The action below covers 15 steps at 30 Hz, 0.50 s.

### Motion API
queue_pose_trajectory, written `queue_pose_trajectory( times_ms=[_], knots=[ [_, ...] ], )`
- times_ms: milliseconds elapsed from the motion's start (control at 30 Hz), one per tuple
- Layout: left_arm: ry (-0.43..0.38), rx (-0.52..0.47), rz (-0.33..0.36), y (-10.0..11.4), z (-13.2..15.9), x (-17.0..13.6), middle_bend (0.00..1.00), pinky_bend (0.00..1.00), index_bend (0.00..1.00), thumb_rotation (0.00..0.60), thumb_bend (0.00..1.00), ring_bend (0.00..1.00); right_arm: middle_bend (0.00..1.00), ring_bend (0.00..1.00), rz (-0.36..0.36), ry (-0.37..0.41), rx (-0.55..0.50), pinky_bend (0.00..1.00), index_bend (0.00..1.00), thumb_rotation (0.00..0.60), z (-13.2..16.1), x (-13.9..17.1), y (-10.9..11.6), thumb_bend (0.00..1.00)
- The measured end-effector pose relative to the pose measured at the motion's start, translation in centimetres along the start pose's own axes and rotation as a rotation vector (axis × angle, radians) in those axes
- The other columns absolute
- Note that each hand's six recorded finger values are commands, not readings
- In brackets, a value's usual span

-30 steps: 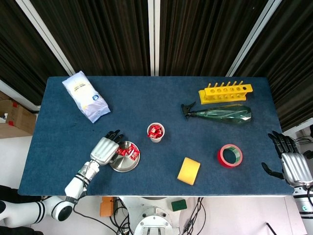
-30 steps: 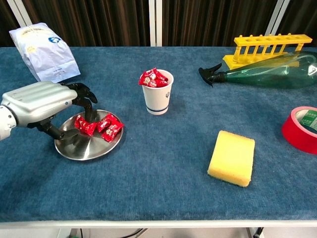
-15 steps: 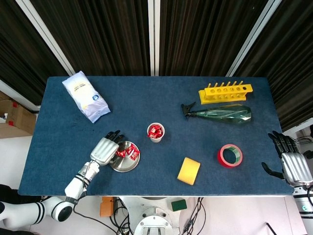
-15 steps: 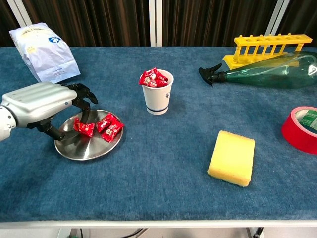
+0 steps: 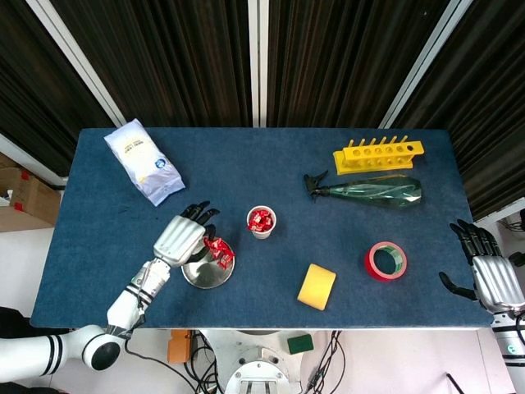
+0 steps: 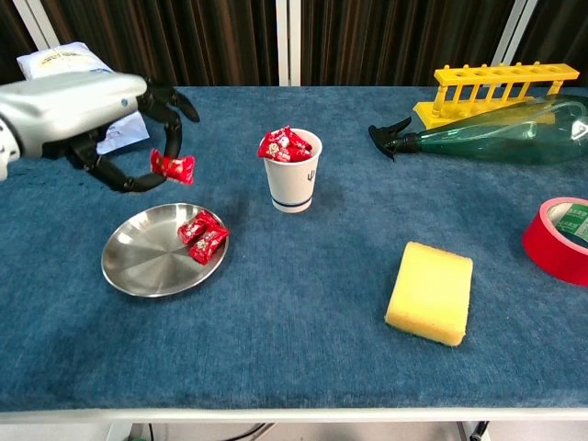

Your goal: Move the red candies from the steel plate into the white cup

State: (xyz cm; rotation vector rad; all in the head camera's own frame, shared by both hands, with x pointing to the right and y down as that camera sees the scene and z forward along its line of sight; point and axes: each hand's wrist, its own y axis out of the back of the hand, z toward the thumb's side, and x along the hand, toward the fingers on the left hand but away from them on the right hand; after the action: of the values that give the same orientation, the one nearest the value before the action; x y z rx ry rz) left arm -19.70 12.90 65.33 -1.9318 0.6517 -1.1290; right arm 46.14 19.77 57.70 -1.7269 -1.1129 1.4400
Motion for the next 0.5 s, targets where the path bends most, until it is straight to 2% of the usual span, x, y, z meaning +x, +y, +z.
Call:
queue_pose_trajectory(
  times_ms=[133, 233, 400, 500],
  knots=[
    [0.002, -0.004, 0.013, 2.3, 1.5, 1.9, 0.18, 0.16, 0.54, 0.600, 0.34, 0.05, 0.00, 0.00, 0.002, -0.002, 0.000, 0.00, 0.01, 0.600, -0.1, -0.1, 0.0, 0.28],
    [0.004, 0.005, 0.007, 3.3, 2.7, 3.6, 0.19, 0.16, 0.53, 0.600, 0.34, 0.05, 0.00, 0.00, 0.002, 0.001, 0.000, 0.00, 0.01, 0.600, 0.0, 0.0, 0.0, 0.28],
    [-0.009, 0.044, 0.000, 3.6, 5.2, 6.9, 0.19, 0.16, 0.52, 0.600, 0.34, 0.06, 0.00, 0.00, 0.002, 0.006, -0.002, 0.00, 0.01, 0.600, 0.0, 0.1, 0.1, 0.28],
    [0.006, 0.027, 0.002, 3.4, 5.9, 8.9, 0.21, 0.16, 0.52, 0.600, 0.35, 0.07, 0.00, 0.00, 0.000, 0.005, -0.008, 0.00, 0.01, 0.600, -0.1, 0.0, 0.2, 0.28]
  ],
)
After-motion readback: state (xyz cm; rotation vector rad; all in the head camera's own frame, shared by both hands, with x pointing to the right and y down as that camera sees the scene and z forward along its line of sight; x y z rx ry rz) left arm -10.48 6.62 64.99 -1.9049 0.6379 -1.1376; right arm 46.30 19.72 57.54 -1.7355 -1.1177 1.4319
